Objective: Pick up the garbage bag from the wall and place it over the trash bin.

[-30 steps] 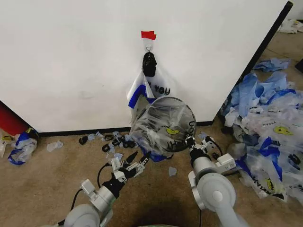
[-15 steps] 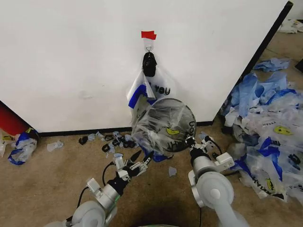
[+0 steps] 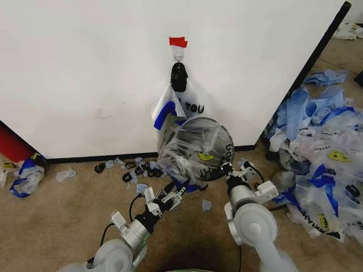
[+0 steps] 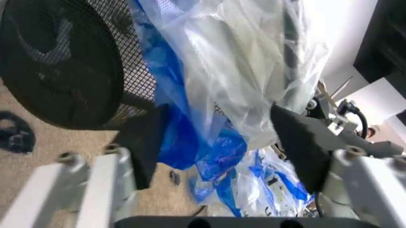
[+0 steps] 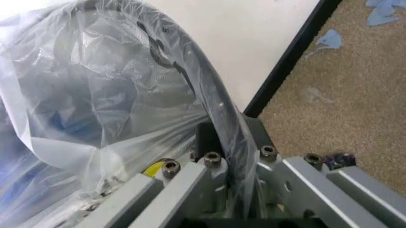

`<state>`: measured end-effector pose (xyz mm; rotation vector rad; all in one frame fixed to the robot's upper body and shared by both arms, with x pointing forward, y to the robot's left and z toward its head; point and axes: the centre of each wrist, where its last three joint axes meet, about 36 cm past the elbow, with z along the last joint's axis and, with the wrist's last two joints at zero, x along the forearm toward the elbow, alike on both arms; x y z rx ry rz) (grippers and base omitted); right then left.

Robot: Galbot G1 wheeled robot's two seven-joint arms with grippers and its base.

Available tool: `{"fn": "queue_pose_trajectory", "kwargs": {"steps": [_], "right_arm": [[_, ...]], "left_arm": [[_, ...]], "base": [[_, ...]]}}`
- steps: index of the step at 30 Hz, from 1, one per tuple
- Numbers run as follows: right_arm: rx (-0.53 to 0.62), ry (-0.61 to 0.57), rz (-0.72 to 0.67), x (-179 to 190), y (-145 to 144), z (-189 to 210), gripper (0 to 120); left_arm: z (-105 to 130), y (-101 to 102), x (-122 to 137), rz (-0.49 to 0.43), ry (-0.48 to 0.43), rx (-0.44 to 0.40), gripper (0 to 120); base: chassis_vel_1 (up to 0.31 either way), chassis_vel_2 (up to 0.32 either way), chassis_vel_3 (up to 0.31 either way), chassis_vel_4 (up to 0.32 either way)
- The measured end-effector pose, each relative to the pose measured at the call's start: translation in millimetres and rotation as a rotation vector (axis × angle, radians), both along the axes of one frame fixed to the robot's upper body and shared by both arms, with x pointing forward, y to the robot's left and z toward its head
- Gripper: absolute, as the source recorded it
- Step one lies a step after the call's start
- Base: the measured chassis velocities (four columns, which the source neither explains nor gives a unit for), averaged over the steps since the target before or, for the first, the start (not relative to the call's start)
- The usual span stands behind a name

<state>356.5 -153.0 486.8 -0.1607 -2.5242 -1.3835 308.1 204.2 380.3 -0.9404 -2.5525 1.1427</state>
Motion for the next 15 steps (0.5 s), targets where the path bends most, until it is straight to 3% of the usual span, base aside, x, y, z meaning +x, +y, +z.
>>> {"fn": "queue_pose_trajectory", "kwargs": {"steps": [15], "right_arm": [[0.000,-0.004,0.002,0.3,2.1,-0.9,0]], "left_arm": [[-1.3,-2.4,-1.8,0.005,0.003,0.001,7]], "base": [[0.000,0.000,0.000,0.000]]}}
